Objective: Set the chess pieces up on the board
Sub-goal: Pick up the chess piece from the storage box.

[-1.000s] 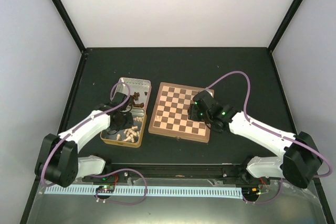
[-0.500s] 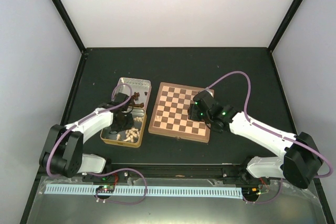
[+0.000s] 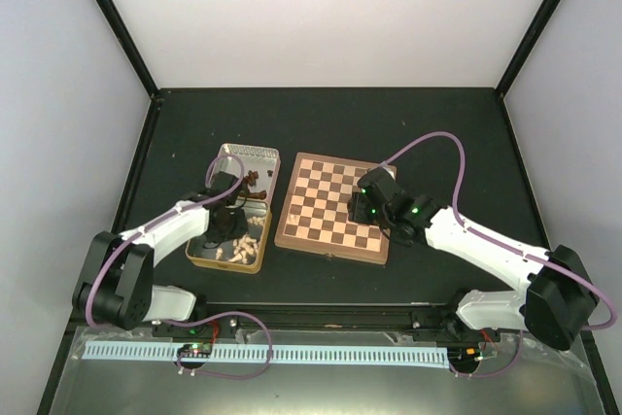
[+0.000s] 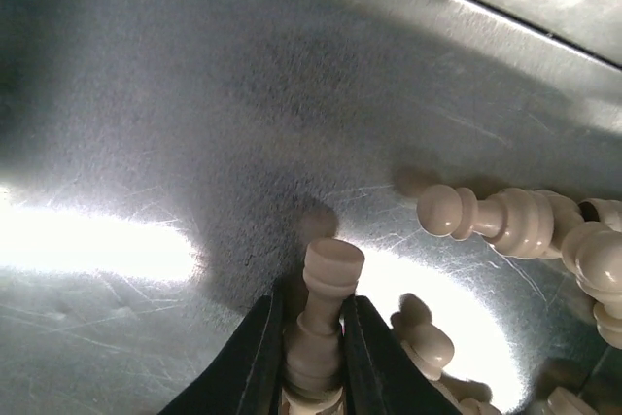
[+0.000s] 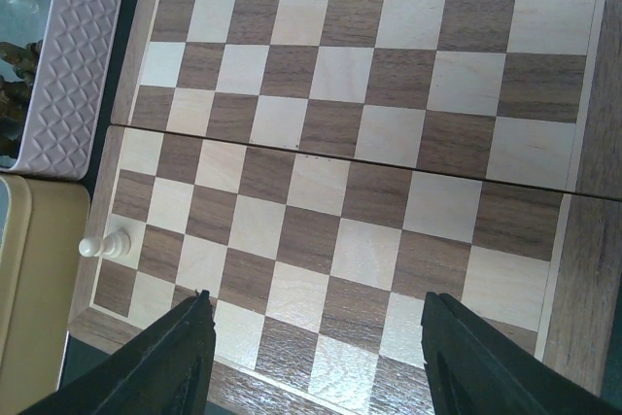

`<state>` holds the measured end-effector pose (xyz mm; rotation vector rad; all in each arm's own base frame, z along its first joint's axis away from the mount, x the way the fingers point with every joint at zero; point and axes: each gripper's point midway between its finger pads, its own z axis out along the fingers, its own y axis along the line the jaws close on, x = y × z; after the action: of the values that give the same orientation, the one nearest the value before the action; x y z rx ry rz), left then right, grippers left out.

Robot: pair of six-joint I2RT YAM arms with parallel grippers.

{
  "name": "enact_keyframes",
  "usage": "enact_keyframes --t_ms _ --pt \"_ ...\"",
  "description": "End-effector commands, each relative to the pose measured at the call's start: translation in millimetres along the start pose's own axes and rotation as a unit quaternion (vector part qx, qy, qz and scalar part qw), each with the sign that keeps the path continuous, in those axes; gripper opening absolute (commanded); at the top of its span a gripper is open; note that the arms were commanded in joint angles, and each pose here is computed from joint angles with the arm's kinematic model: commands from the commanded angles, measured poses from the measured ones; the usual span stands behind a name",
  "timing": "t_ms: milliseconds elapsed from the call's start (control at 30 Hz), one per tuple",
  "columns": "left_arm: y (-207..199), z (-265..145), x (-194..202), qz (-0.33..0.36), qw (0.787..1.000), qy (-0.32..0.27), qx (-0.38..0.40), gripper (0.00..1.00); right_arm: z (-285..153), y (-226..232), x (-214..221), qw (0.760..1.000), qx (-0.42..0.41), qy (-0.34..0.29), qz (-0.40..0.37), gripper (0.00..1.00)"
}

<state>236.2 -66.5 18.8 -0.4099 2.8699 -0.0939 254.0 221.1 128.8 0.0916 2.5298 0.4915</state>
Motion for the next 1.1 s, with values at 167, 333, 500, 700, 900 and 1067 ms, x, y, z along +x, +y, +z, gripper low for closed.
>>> enact_keyframes --t_ms 167,333,500,700,900,1067 --pt "-14.8 -58.6 -40.7 0.008 0.992 -0.112 0.051 0.02 -10.9 19.0 -19.3 0.998 -0.051 -0.034 0.012 0.60" --pt "-49.6 -97.3 -52.9 0.057 0.974 -0.158 0.151 0.02 -16.2 44.7 -29.1 0.992 -0.116 -0.048 0.002 0.60" --pt "-111.4 -156.8 -50.1 0.128 0.911 -0.200 0.337 0.02 -33.0 83.2 -40.1 0.973 -0.218 -0.068 -0.014 0.62" --pt "-158.3 -220.4 -53.2 0.214 0.815 -0.288 0.455 0.02 -71.0 129.6 -51.8 0.939 -0.331 -0.080 -0.058 0.64" --pt "-192.3 -246.3 -51.5 0.285 0.749 -0.343 0.490 0.02 -89.8 135.1 -74.9 0.947 -0.313 -0.072 -0.022 0.65" --pt "-220.6 -247.9 -39.4 0.375 0.698 -0.381 0.475 0.02 -94.9 137.1 -79.6 0.956 -0.286 -0.047 -0.047 0.65"
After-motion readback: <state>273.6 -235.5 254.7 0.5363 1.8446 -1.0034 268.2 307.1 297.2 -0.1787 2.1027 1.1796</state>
